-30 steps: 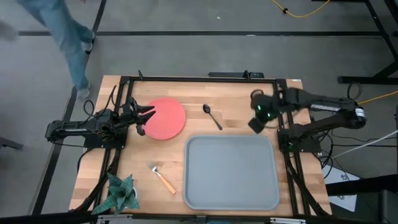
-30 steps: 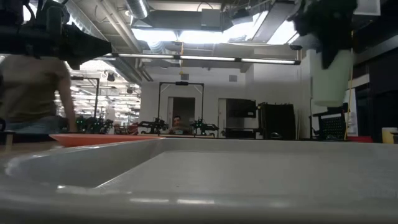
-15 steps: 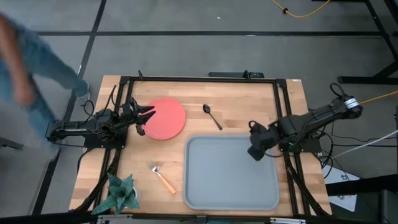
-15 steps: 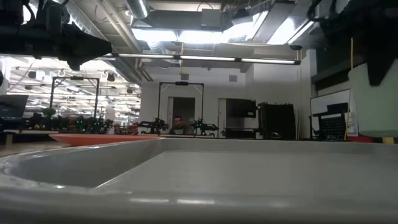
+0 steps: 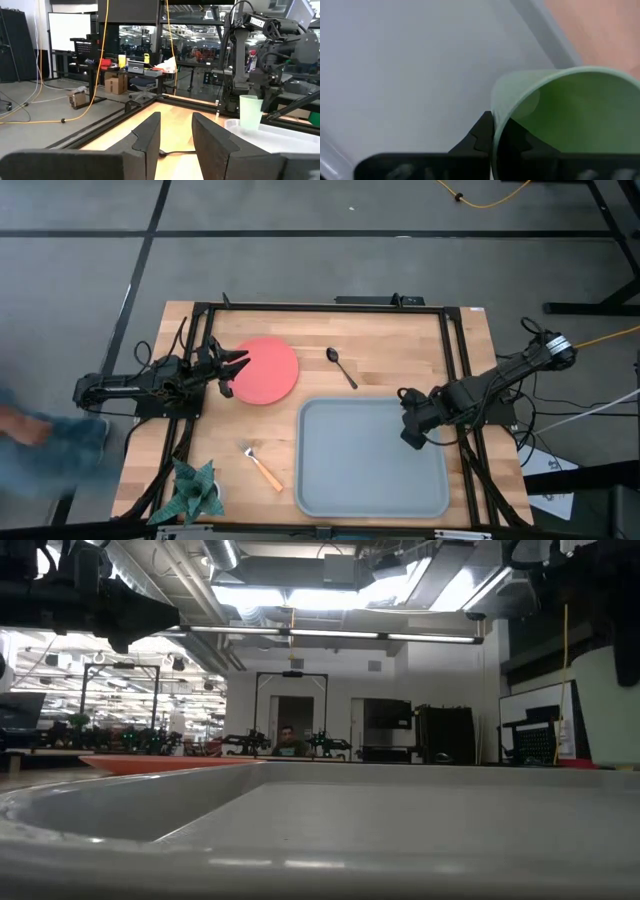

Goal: Pick and place plate/cup/fork/spoon on tray
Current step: Put the light green cup on the light blue tray, then put the pink plate on the light blue tray

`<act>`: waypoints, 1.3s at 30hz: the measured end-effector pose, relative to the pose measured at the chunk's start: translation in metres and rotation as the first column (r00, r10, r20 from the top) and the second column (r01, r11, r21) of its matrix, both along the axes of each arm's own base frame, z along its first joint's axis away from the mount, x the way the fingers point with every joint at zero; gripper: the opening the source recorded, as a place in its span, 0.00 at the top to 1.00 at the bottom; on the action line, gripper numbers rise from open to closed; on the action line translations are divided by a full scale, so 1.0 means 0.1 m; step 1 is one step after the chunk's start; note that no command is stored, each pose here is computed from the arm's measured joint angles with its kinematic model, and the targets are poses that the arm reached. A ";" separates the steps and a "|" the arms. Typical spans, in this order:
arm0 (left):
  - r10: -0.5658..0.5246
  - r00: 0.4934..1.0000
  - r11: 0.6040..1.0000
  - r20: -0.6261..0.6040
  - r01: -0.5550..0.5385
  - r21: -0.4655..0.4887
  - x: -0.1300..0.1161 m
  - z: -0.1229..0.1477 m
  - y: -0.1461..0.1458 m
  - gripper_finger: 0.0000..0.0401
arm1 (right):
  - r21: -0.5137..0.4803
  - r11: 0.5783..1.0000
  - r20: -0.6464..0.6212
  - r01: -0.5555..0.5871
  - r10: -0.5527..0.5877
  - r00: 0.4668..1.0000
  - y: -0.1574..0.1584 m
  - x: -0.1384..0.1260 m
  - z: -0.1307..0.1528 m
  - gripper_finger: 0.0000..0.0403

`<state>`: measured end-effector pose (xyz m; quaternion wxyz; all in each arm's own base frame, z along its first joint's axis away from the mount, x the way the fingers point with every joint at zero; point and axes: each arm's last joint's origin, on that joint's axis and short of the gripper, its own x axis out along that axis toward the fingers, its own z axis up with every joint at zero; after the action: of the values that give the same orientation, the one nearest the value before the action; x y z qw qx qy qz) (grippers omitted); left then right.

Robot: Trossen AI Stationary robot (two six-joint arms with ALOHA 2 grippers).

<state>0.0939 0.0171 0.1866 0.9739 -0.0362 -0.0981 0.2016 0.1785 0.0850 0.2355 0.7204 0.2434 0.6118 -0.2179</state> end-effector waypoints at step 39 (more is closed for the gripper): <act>0.002 1.000 1.000 0.000 -0.002 0.000 0.00 0.00 0.00 0.74 | 0.032 0.997 -0.194 -0.073 0.078 0.978 0.13 0.20 -0.05 0.72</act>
<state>0.0939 0.0171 0.1866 0.9737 -0.0359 -0.0981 0.2026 0.1980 0.0976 0.2305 0.6616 0.2064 0.6910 -0.2054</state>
